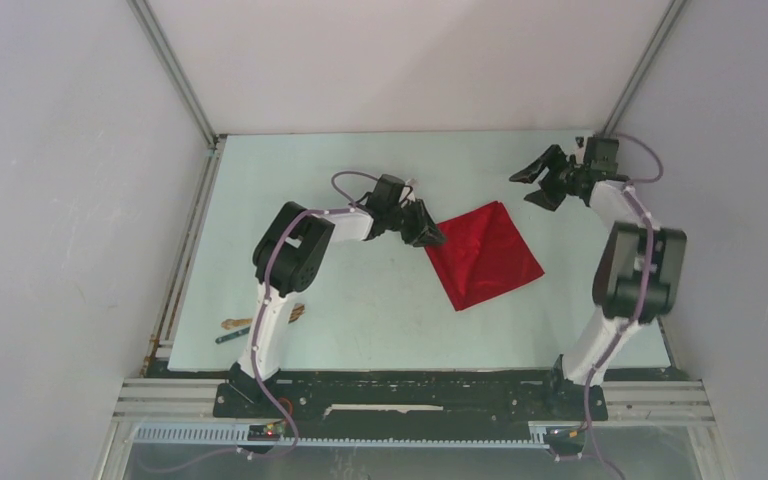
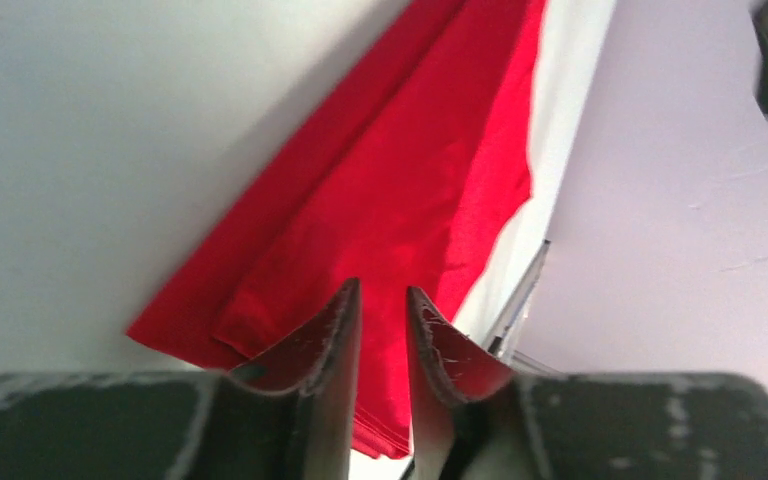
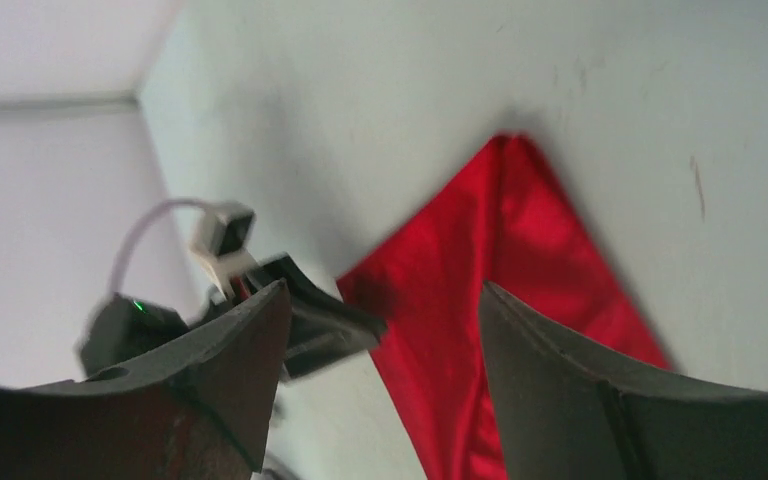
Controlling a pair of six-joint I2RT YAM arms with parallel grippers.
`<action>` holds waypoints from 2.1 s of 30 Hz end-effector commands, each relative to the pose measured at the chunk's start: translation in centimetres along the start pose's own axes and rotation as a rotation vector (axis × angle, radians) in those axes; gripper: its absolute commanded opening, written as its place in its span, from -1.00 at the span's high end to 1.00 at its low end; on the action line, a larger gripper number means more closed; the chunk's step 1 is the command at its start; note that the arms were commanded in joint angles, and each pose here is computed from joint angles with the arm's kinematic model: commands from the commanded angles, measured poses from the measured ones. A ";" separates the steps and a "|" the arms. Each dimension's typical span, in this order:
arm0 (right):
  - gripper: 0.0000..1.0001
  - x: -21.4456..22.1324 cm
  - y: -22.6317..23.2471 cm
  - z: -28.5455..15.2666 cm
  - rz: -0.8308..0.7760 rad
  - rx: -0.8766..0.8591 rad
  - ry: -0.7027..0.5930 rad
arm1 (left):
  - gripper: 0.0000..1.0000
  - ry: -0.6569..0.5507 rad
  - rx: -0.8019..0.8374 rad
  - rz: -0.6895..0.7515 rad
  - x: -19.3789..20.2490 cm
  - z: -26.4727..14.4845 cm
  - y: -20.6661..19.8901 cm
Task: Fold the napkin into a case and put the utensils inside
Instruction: Smooth out the upper triangle-folded napkin at the center of the board, then pick up the upper triangle-folded napkin from the center of the board.
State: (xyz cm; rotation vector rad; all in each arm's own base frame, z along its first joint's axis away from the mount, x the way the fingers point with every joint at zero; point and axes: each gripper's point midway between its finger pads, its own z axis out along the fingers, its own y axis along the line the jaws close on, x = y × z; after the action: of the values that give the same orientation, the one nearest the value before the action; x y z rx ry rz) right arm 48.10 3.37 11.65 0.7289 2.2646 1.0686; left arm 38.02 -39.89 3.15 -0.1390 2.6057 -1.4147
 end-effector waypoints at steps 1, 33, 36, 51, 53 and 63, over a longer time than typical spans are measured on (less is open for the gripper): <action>-0.54 6.9 1.1 -6.8 -0.353 0.357 -0.008 | 0.35 -0.046 0.186 0.079 -1.0 -5.0 -9.3; -0.03 30.0 -3.9 -2.1 -1.040 0.717 0.588 | -0.37 -0.285 -0.011 0.105 9.4 -23.9 1.7; -0.05 29.6 -3.5 -1.7 -1.049 0.708 0.559 | -0.37 -0.278 -0.013 0.102 9.4 -23.7 1.8; 0.54 29.4 -6.9 0.5 -1.089 0.793 0.542 | -0.37 -0.261 -0.009 0.086 9.4 -23.3 2.1; 0.78 29.0 -7.2 0.5 -1.112 0.809 0.518 | -0.37 -0.262 -0.009 0.085 9.5 -23.3 2.2; 1.00 28.3 -3.0 -0.5 -1.194 0.637 0.428 | -0.59 -0.293 0.038 -0.066 8.1 -21.0 2.7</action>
State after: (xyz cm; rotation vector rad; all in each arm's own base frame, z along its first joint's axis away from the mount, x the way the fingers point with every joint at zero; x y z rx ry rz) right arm 25.33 19.07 1.39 -0.7255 2.7952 -0.2058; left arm 24.62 -21.42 11.44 -0.2866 2.4080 -1.2748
